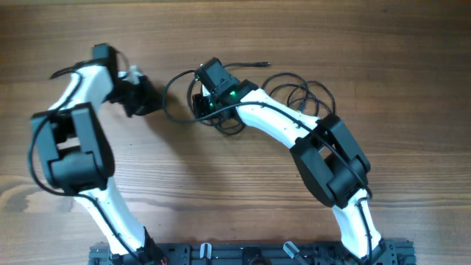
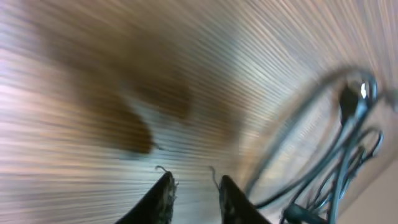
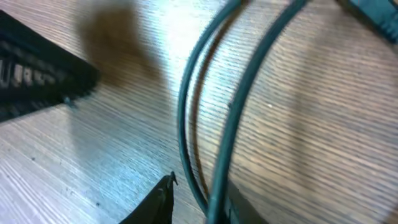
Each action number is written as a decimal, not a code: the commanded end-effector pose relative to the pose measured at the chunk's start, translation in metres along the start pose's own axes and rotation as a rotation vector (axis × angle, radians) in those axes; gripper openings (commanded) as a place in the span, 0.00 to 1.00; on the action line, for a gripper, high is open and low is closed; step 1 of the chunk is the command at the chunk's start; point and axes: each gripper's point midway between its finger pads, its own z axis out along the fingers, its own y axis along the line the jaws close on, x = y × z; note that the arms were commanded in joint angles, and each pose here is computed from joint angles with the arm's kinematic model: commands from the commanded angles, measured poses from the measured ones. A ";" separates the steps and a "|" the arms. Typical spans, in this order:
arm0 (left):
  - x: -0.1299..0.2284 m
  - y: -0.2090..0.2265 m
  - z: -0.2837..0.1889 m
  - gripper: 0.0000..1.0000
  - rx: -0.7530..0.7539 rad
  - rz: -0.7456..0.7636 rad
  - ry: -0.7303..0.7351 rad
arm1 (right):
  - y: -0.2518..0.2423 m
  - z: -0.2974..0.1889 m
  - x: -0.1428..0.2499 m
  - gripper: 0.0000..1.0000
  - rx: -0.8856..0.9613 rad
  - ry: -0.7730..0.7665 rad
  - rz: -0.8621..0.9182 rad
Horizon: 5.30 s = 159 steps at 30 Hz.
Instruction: Untangle cables
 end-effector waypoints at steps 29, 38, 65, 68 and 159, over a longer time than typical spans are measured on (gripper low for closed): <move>-0.030 0.076 -0.035 0.35 -0.013 -0.232 -0.085 | -0.012 0.050 0.055 0.05 0.266 0.069 -0.367; -0.030 0.076 -0.035 0.33 -0.012 -0.233 -0.084 | 0.017 0.000 0.014 0.04 0.222 -0.042 -0.367; 0.021 -0.017 0.027 0.25 -0.053 0.046 0.047 | -0.188 -0.387 -0.141 0.04 0.258 -0.715 0.245; 0.028 -0.031 0.035 0.25 -0.054 0.094 0.055 | -0.248 -0.402 -0.126 0.04 0.391 -0.704 0.346; 0.198 -0.281 0.134 0.68 0.130 0.800 -0.186 | -0.324 -0.335 -0.022 1.00 0.149 -0.252 0.576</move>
